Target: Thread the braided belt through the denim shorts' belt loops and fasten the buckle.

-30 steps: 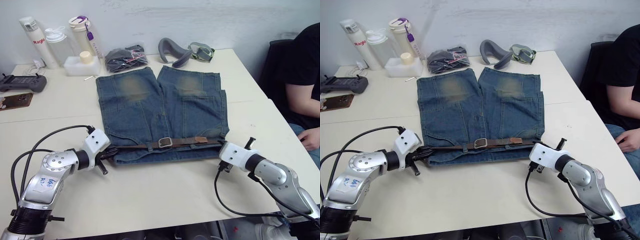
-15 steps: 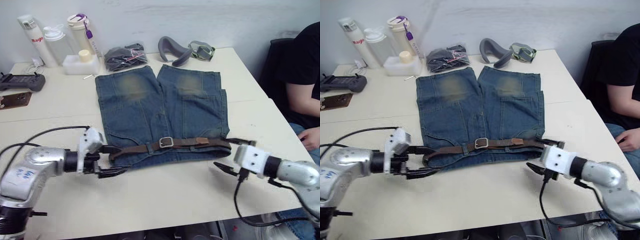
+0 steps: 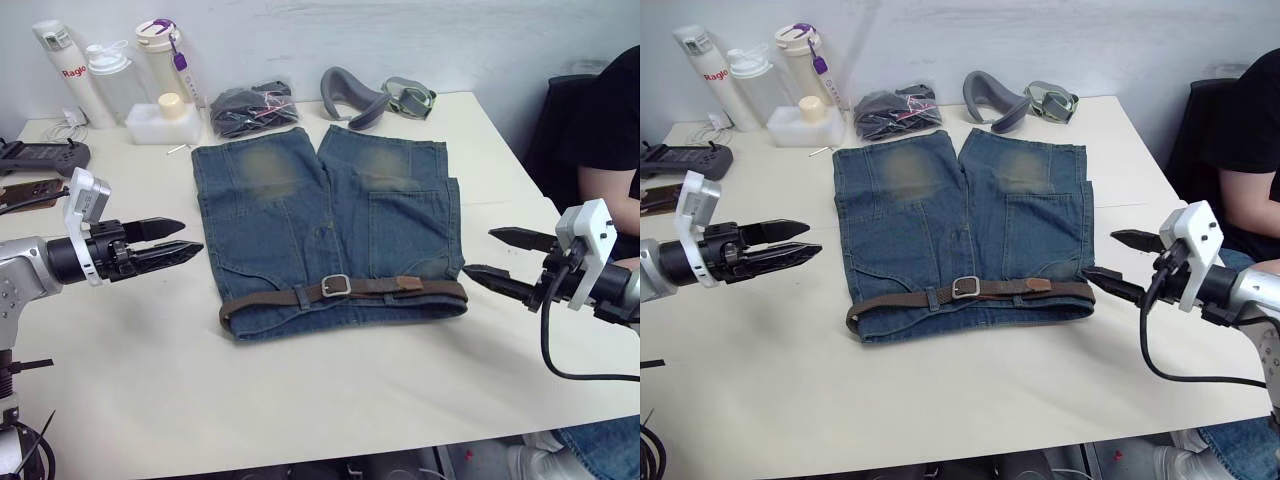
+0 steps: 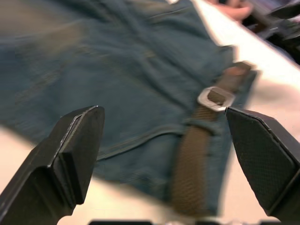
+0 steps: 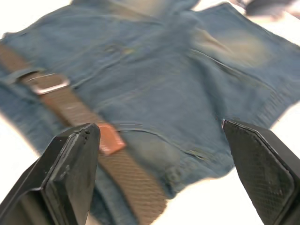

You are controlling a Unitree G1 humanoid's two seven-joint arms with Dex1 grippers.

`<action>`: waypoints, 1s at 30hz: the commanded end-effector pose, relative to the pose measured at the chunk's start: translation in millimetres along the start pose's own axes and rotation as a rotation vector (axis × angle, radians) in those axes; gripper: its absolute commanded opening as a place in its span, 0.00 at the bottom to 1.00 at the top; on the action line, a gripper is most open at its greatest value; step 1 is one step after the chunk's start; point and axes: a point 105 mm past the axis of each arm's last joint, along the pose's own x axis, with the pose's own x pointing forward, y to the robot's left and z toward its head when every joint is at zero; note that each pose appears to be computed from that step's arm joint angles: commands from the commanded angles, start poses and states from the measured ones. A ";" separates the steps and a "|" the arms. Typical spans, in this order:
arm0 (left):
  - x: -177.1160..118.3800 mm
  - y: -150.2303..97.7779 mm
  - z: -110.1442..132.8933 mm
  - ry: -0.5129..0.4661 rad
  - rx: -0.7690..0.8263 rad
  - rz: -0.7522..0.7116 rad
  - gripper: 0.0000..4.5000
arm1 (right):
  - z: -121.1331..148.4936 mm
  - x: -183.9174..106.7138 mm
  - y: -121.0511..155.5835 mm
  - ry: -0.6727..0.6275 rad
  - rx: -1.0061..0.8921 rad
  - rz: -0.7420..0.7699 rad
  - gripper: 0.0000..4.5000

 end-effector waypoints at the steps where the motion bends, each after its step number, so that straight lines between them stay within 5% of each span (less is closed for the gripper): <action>1: -5.5 13.7 -17.6 0.040 0.223 0.104 1.00 | 0.6 -4.2 -0.5 0.002 0.006 0.035 0.98; 5: -5.9 7.1 -38.5 0.066 0.160 0.059 1.00 | -13.9 -4.8 -1.2 0.041 0.029 0.064 0.98; 30: 4.8 -2.9 -42.7 -0.035 0.149 0.039 1.00 | -19.7 -0.1 -15.5 0.033 0.012 -0.014 0.98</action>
